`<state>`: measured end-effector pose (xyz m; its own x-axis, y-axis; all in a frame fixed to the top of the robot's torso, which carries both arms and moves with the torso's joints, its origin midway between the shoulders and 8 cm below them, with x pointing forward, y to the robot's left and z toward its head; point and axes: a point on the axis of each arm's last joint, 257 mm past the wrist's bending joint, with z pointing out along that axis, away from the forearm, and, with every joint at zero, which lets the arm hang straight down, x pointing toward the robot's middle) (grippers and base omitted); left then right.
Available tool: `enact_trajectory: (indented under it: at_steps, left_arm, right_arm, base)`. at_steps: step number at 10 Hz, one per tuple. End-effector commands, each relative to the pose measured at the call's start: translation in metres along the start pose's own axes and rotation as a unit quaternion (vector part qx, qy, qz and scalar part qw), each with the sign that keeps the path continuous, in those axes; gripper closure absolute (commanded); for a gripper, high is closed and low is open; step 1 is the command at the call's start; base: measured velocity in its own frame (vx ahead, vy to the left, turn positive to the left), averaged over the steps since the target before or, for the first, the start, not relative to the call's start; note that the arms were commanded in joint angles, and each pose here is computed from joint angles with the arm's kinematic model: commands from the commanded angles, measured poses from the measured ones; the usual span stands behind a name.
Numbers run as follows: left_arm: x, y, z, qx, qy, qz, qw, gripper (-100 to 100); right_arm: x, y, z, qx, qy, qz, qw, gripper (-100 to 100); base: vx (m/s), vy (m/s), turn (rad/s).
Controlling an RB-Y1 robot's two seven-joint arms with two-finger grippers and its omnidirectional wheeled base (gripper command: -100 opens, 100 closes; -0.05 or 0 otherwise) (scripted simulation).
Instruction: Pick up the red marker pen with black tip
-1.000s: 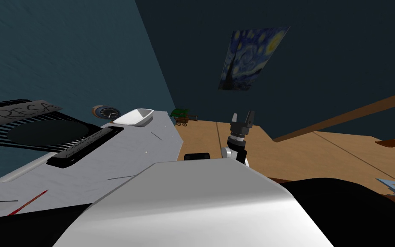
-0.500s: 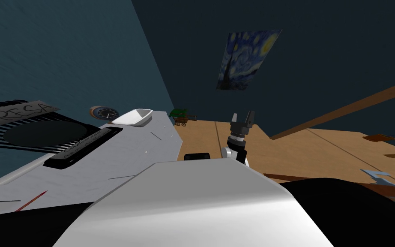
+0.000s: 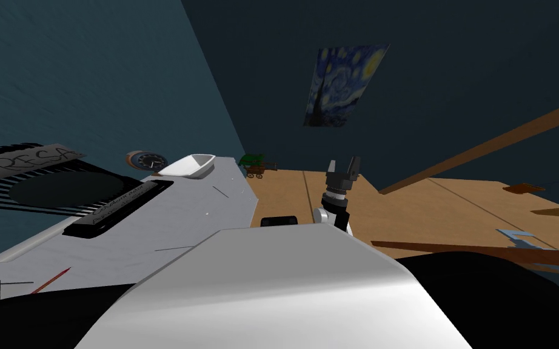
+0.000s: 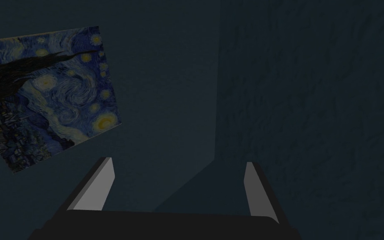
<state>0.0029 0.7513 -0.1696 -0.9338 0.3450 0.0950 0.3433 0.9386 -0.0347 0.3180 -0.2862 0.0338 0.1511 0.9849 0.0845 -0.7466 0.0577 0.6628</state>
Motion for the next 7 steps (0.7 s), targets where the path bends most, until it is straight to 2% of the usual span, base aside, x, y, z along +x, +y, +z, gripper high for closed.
enact_trajectory:
  at_steps: [1,2,3,5,6,7]
  left_arm:
    - [0.003,-0.002,0.004,0.002,0.002,-0.007,1.0000,-100]
    - [0.003,-0.002,0.003,0.000,0.000,-0.008,1.0000,-100]
    - [0.014,-0.007,0.008,0.007,0.013,-0.019,0.9997,-100]
    - [0.005,-0.002,0.006,0.000,-0.002,-0.017,0.9998,-100]
    - [0.018,-0.008,0.010,0.006,0.010,-0.031,0.9995,-100]
    - [0.009,-0.004,0.008,0.001,0.000,-0.027,0.9996,-100]
  right_arm:
    - [0.000,0.000,0.000,0.000,0.000,0.000,1.0000,0]
    - [0.000,0.000,0.000,0.000,0.000,0.000,1.0000,0]
    - [0.000,0.000,0.000,0.000,0.000,0.000,1.0000,0]
    - [0.000,0.000,0.000,0.000,0.000,0.000,1.0000,0]
    - [0.000,0.000,0.000,0.000,0.000,0.000,1.0000,0]
    - [0.000,0.000,0.000,0.000,0.000,0.000,1.0000,0]
  base:
    - [-0.034,0.002,-0.096]
    - [-0.038,0.004,-0.078]
    - [-0.051,0.006,-0.121]
    - [-0.034,0.001,-0.025]
    - [-0.032,-0.004,-0.105]
    - [-0.042,-0.003,-0.072]
